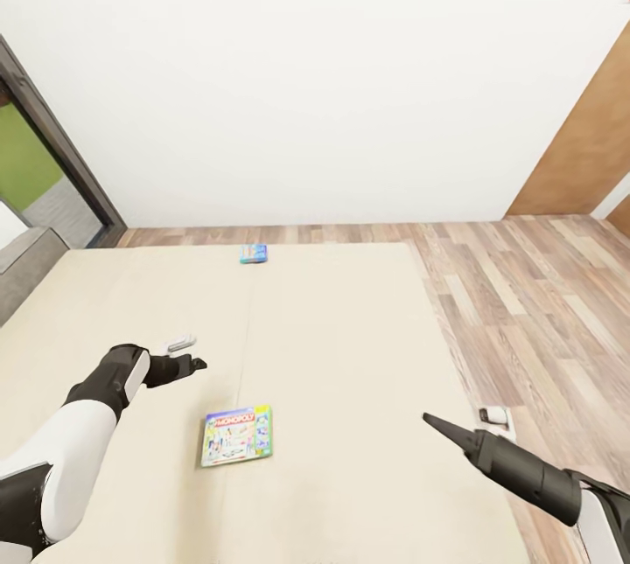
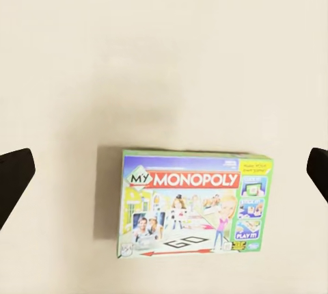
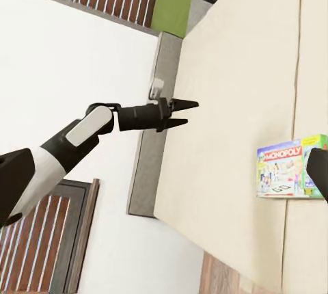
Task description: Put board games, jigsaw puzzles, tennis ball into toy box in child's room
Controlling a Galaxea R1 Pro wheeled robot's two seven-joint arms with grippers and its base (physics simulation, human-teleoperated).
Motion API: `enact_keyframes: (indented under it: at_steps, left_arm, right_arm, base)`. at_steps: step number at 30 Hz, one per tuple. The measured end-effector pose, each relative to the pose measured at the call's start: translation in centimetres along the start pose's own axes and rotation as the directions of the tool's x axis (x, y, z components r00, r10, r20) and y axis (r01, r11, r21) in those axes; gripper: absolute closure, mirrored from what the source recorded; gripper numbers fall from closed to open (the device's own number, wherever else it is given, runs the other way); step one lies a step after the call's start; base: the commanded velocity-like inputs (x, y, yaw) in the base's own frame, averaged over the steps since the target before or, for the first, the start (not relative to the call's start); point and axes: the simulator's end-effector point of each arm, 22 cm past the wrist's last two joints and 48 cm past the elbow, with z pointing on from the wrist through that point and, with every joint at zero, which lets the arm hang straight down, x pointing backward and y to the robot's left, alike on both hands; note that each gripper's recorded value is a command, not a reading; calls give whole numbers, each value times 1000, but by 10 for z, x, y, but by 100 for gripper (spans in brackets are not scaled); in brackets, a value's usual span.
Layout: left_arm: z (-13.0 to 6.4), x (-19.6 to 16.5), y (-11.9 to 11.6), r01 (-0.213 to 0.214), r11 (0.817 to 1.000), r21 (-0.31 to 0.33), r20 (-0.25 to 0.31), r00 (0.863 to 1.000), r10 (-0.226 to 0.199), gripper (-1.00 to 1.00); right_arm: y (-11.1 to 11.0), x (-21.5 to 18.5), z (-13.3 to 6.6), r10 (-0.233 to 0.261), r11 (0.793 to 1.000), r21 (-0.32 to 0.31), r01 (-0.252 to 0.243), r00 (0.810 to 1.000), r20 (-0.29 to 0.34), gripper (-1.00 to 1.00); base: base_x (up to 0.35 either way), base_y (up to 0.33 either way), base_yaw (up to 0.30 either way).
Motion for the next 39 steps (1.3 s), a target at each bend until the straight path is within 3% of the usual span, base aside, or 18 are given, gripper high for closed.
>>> enact_keyframes:
  at_steps: [23, 39]
  left_arm:
    - [22, 18, -15, -1, 1000, 17, -39, 999, 2, -100]
    - [38, 19, -19, -24, 999, 21, 1, 1000, 23, -100]
  right_arm:
    - [-15, 2, -7, 27, 1000, 6, -27, 1000, 10, -100]
    - [-34, 8, -7, 52, 997, 57, -52, 999, 3, -100]
  base:
    - [0, 0, 63]
    - [0, 0, 64]
